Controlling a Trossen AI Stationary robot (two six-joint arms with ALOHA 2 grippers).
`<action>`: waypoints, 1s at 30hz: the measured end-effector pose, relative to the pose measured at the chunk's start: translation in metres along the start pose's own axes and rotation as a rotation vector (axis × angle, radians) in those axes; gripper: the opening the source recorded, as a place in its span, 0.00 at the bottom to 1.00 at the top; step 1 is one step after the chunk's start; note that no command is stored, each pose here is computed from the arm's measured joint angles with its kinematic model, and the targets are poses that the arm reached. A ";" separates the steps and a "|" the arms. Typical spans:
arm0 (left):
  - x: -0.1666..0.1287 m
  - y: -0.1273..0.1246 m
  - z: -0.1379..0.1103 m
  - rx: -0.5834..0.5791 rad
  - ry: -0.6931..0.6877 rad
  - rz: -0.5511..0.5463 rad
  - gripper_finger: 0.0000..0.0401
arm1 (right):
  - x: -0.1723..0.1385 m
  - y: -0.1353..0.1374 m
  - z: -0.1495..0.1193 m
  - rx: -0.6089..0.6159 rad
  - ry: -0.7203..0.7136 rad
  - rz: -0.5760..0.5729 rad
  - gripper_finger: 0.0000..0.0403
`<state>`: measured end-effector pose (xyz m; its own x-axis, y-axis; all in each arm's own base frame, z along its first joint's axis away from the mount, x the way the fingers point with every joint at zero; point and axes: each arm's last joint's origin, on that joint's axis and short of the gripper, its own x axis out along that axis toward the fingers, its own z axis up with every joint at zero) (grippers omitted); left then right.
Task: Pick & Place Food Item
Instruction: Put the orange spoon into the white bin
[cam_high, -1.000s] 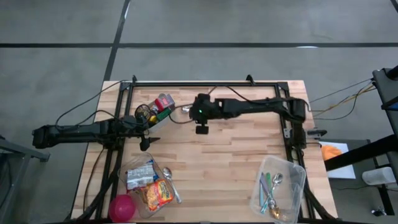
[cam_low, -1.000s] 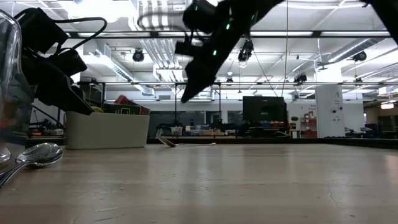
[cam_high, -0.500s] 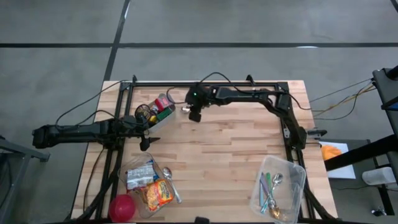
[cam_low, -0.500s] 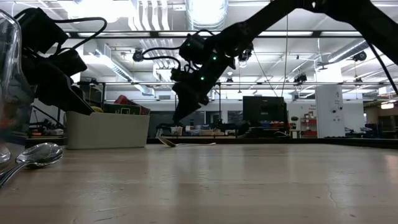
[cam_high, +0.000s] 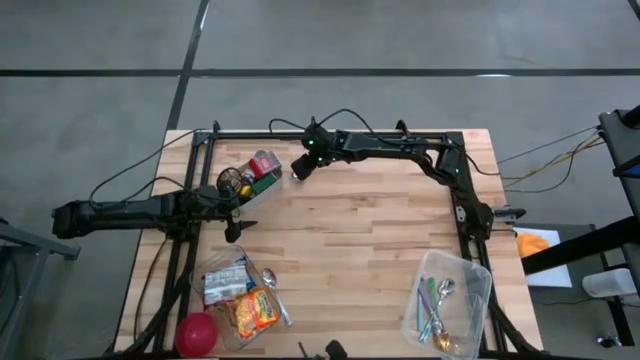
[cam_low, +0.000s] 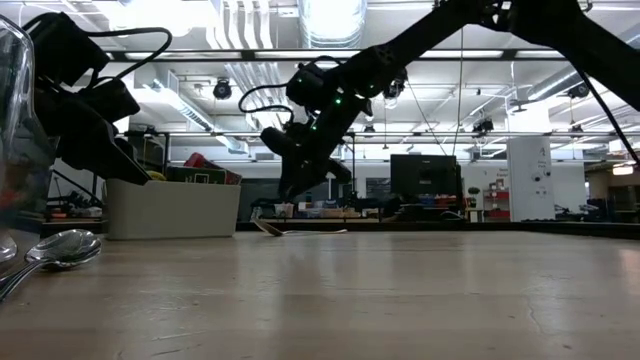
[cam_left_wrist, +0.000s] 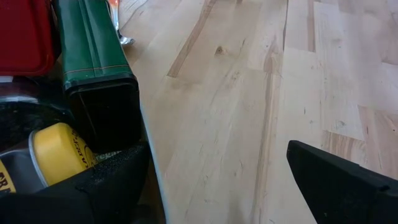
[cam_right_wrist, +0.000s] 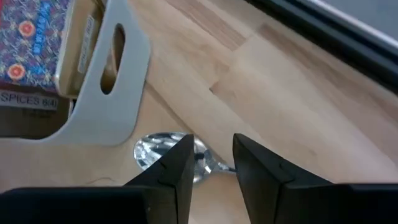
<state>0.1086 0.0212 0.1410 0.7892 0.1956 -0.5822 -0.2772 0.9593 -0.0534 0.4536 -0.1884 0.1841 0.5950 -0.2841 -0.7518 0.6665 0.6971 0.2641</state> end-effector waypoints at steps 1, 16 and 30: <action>0.000 0.000 0.000 0.000 0.000 0.000 0.96 | 0.002 0.001 -0.001 0.007 0.002 -0.010 0.27; 0.000 0.000 0.000 0.000 0.000 0.000 0.96 | 0.026 0.029 -0.028 0.076 -0.047 -0.131 0.27; 0.000 0.000 0.000 -0.001 -0.001 0.000 0.96 | 0.022 0.056 -0.040 0.008 -0.038 -0.070 0.27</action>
<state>0.1086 0.0212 0.1411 0.7896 0.1959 -0.5815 -0.2777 0.9591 -0.0540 0.4860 -0.1286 0.1582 0.5635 -0.3569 -0.7451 0.7106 0.6694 0.2168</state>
